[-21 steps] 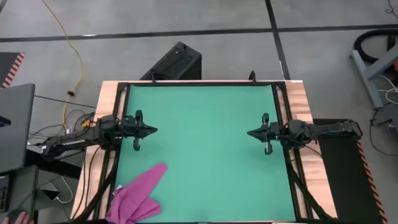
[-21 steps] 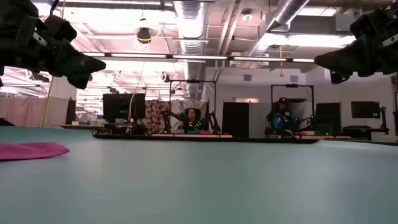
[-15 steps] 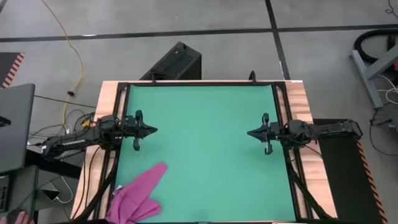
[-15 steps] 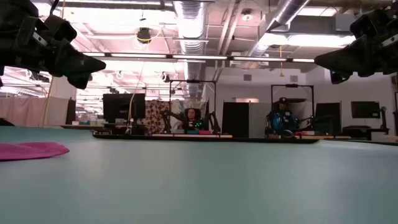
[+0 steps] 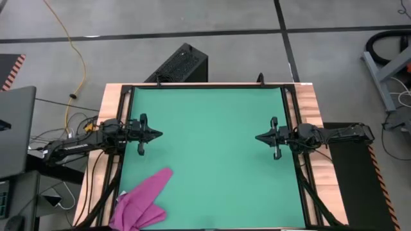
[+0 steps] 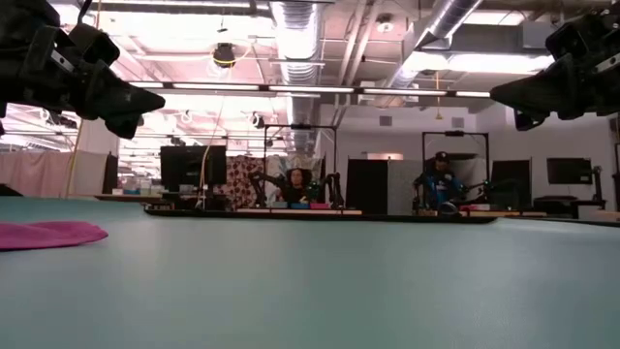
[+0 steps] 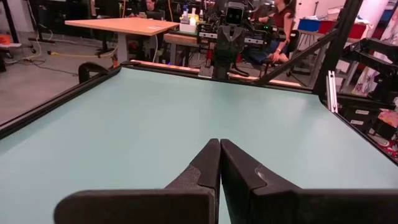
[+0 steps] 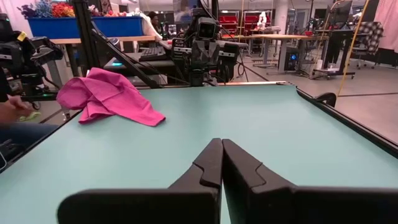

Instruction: Roll towel into tight, uniform cylinder

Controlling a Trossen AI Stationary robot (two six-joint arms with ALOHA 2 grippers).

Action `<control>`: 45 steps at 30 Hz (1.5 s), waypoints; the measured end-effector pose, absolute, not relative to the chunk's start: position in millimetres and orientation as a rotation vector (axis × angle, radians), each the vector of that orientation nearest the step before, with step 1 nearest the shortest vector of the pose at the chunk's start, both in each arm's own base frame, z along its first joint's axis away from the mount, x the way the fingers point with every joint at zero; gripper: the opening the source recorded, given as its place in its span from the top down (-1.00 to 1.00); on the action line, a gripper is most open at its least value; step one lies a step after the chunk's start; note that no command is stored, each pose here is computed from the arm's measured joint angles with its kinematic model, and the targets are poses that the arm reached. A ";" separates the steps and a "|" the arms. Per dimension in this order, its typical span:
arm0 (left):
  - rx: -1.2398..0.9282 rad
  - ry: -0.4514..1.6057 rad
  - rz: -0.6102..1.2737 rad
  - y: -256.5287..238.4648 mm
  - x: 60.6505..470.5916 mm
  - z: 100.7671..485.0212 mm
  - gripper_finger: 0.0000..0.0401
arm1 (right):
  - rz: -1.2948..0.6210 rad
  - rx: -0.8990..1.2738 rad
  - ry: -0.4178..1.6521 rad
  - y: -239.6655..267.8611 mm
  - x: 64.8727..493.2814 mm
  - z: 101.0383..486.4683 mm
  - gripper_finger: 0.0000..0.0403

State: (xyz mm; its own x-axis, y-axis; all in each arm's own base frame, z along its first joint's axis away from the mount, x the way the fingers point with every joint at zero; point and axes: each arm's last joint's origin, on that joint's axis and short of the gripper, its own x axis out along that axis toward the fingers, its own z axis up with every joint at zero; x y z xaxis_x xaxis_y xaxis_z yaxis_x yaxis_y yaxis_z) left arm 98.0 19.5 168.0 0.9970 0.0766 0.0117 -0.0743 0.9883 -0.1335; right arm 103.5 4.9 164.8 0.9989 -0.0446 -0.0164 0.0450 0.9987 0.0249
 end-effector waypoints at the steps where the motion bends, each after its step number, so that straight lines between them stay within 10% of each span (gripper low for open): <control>1: -0.133 -0.017 0.076 19.5 98.0 168.0 1.00 | -0.045 0.025 0.016 4.9 103.5 164.8 0.84; 45: -0.226 -0.009 0.238 24.1 97.3 165.2 1.00 | -0.052 0.252 -0.003 4.8 103.5 166.1 0.84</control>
State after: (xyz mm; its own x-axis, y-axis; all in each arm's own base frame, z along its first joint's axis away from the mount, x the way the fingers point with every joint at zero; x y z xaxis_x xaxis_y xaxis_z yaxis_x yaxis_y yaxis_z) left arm 97.3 24.1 165.2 0.9718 0.2351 -0.0175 -0.2330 0.9465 -0.2235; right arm 103.5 4.8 166.1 0.9987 -0.0515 -0.0031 0.0506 0.9670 0.2498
